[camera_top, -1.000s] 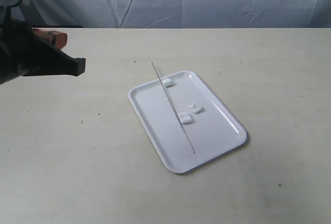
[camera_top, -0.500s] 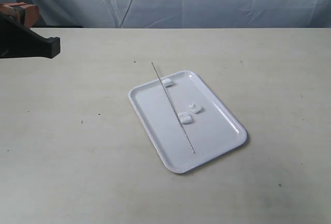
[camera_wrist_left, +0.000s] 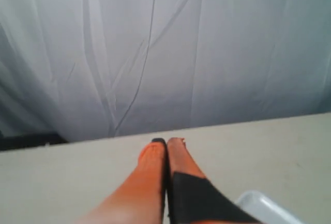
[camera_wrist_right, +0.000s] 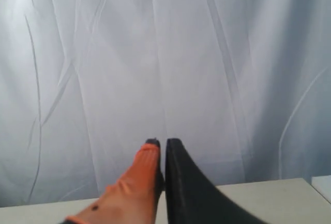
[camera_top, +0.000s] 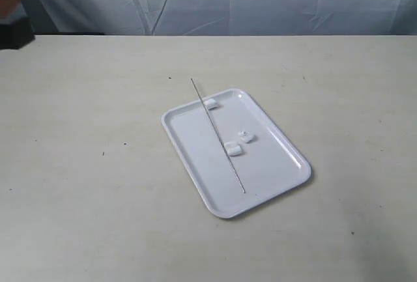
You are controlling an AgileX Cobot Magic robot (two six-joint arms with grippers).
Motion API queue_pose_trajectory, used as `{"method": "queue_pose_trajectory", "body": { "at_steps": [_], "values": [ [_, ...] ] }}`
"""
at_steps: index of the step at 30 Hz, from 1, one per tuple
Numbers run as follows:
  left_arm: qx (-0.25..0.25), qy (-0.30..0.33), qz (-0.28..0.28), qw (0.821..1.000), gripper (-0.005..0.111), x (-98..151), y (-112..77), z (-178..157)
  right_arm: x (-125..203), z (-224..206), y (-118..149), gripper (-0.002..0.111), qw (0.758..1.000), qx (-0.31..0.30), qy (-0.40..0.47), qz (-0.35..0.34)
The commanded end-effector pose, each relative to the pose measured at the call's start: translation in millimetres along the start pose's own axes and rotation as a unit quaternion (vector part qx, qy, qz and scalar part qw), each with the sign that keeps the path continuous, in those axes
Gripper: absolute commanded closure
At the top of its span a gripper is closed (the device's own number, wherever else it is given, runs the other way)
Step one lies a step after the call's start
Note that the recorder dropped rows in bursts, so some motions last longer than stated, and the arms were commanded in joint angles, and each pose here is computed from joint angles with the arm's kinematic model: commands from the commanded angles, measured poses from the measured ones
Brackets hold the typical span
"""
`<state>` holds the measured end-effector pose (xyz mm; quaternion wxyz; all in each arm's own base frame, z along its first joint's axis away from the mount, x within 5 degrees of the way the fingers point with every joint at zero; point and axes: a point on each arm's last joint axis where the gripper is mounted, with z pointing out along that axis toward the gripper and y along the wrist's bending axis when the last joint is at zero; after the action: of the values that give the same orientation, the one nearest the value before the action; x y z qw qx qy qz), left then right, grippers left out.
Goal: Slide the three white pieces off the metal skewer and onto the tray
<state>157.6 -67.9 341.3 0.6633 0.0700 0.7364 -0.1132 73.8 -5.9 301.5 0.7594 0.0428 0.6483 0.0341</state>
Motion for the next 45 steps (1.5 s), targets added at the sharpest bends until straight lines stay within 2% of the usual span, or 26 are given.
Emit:
{"method": "queue_pose_trajectory", "body": {
  "at_steps": [1, 4, 10, 14, 17, 23, 29, 35, 36, 42, 45],
  "values": [
    [-0.014, -0.076, 0.029, 0.997, 0.107, -20.3, 15.7, -30.9, 26.3, -13.3, -5.5, 0.103, 1.0, 0.013, 0.003, -0.023],
    [-0.068, -0.113, 0.021, 0.991, 0.107, -24.9, 32.9, -51.5, 46.1, -21.1, -4.4, 0.103, 1.0, -0.001, 0.012, -0.026],
    [-0.139, -0.133, 0.02, 0.981, 0.107, -1.6, 50.7, -79.6, 72.1, -31.5, -10.9, 0.103, 0.999, 0.032, 0.009, -0.032],
    [-0.177, -0.109, 0.023, 0.978, 0.107, 34.8, 59.1, -85.9, 80.4, -31.5, -11.8, 0.103, 0.998, 0.043, 0.022, -0.048],
    [-0.2, -0.096, 0.023, 0.975, 0.107, 61.1, 63.6, -91.7, 82.0, -31.3, -7.7, 0.103, 0.998, 0.025, 0.029, -0.052],
    [-0.227, -0.073, 0.034, 0.971, 0.107, 105.6, 68.5, -98.4, 84.0, -31.3, -7.6, 0.103, 0.997, 0.024, 0.033, -0.058],
    [-0.211, -0.047, 0.034, 0.976, 0.107, 135.6, 67.2, -97.2, 84.1, -31.3, -7.1, 0.103, 0.996, 0.021, 0.034, -0.08],
    [-0.102, -0.028, 0.037, 0.994, 0.107, 142.1, 48.4, -90.6, 87.9, -31.7, 3.0, 0.103, 0.995, -0.036, 0.05, -0.076],
    [-0.096, -0.027, 0.038, 0.994, 0.107, 142.3, 47.3, -90.4, 88.0, -31.8, 3.2, 0.103, 0.995, -0.037, 0.051, -0.076],
    [-0.093, -0.027, 0.042, 0.994, 0.107, 142.4, 46.9, -90.3, 87.6, -31.7, 2.6, 0.103, 0.996, -0.034, 0.049, -0.07],
    [-0.093, -0.027, 0.042, 0.994, 0.107, 142.4, 46.9, -90.3, 84.6, -31.3, -5.6, 0.103, 0.998, 0.014, 0.035, -0.04]
  ]
}}
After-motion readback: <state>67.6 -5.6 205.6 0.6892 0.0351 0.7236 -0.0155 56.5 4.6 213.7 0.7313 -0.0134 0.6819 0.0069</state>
